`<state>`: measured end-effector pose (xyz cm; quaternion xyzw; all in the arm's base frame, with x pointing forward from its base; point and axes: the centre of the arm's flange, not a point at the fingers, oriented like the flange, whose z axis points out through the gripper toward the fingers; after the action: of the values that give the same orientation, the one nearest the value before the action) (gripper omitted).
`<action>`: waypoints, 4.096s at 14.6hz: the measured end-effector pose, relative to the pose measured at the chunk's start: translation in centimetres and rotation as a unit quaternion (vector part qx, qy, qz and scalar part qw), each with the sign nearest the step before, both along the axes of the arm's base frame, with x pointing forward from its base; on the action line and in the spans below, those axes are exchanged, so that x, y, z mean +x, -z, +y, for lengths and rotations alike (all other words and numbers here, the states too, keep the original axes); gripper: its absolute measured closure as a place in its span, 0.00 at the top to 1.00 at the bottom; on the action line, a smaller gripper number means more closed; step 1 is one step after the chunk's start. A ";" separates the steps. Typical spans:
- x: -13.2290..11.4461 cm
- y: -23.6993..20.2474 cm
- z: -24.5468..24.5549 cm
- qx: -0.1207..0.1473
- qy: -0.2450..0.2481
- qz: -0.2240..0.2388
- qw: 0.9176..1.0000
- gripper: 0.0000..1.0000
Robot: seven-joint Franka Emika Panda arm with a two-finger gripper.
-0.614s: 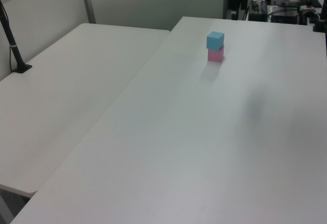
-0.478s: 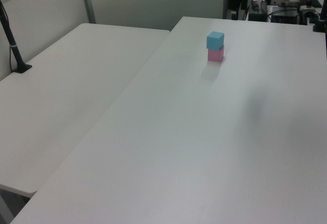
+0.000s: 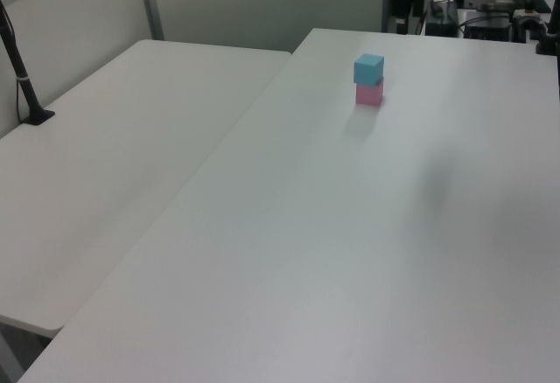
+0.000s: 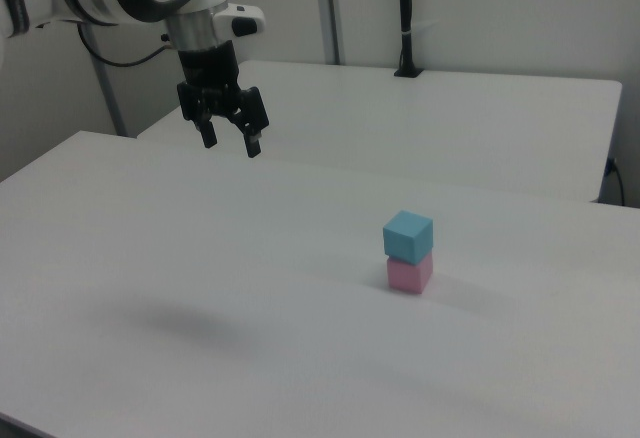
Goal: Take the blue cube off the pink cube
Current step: 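Move the gripper over the light-blue cube and lower it, then close the gripper on the light-blue cube atop the pink cube, then lift the blue cube off and carry it beside the pink cube, then open the gripper and raise it away from the blue cube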
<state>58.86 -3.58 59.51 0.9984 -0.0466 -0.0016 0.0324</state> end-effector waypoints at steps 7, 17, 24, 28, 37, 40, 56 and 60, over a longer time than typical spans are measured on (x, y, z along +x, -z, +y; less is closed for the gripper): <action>0.5 1.2 -4.9 -0.001 -0.006 -0.002 1.000 1.00; 8.2 14.4 -18.0 -0.026 0.042 -0.084 0.995 1.00; 10.3 19.1 -19.8 -0.038 0.045 -0.125 0.990 1.00; 10.9 21.1 -19.9 -0.038 0.049 -0.130 0.990 0.95; 12.0 17.7 -16.2 -0.032 0.026 -0.145 0.989 0.63; 13.4 19.3 -6.9 -0.016 -0.027 -0.127 0.991 0.63; 11.7 19.8 7.1 -0.011 -0.061 -0.079 0.995 1.00; 7.5 10.9 6.9 -0.014 -0.052 -0.028 0.998 1.00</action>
<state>66.38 3.36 48.60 0.9985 0.0048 0.0289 0.0453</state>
